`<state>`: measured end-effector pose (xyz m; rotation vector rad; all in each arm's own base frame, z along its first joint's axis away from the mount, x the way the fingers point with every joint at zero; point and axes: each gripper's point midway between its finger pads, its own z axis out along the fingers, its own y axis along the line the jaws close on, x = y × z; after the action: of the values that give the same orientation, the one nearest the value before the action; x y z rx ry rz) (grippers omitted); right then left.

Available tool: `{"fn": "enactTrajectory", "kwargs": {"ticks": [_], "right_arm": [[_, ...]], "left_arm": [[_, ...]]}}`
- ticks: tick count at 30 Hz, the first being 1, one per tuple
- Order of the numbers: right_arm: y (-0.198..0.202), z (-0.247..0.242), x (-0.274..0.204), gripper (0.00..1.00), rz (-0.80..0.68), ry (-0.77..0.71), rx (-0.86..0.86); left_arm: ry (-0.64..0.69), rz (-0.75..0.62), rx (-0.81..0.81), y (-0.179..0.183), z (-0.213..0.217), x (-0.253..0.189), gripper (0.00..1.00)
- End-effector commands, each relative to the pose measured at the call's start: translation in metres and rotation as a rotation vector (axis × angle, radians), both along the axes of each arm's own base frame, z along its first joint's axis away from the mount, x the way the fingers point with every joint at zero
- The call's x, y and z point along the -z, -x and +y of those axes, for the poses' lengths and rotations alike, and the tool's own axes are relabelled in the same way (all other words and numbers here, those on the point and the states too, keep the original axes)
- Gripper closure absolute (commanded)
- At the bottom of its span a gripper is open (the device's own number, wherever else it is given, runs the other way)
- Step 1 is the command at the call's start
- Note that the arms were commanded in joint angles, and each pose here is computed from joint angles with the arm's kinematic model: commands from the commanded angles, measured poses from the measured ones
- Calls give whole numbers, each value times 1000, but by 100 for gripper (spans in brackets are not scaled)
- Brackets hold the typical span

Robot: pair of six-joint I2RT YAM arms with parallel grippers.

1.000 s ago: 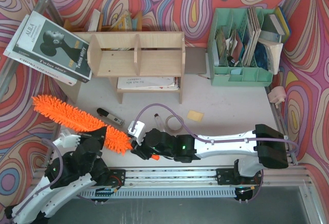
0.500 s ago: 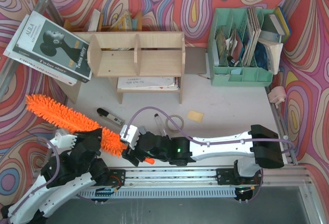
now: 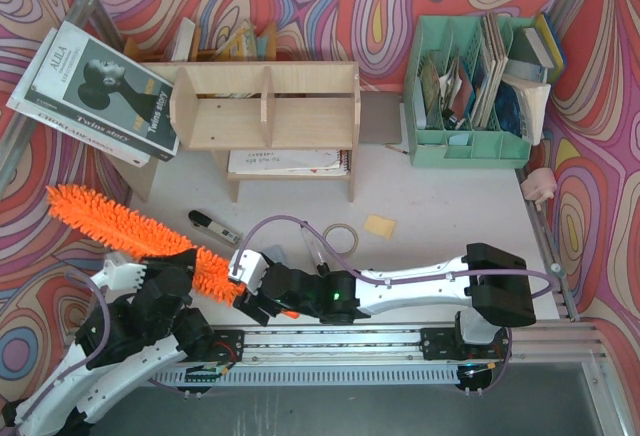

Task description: Dust the bookshelf with a duster

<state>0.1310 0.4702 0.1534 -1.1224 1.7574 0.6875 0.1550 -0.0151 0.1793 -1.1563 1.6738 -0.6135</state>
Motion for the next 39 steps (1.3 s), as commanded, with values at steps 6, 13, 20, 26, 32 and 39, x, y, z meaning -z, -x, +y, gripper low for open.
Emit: {"fn": "enactTrajectory", "kwargs": {"ticks": [6, 13, 20, 26, 32, 39], "right_arm": [[-8, 9, -3, 43, -39, -13, 26], [-11, 8, 4, 56, -48, -1, 44], [-10, 8, 3, 76, -54, 0, 29], [-4, 6, -4, 94, -59, -8, -8], [2, 1, -12, 100, -71, -7, -43], [5, -12, -15, 100, -95, 12, -57]], "left_arm": [[105, -46, 23, -3, -12, -17, 100], [156, -47, 41, -4, -21, -20, 100], [175, -46, 39, -1, -18, -20, 100], [168, -30, 6, 5, -5, -12, 100], [144, -29, -18, 13, 12, -8, 75], [56, -34, -9, 21, 28, -16, 27]]}}
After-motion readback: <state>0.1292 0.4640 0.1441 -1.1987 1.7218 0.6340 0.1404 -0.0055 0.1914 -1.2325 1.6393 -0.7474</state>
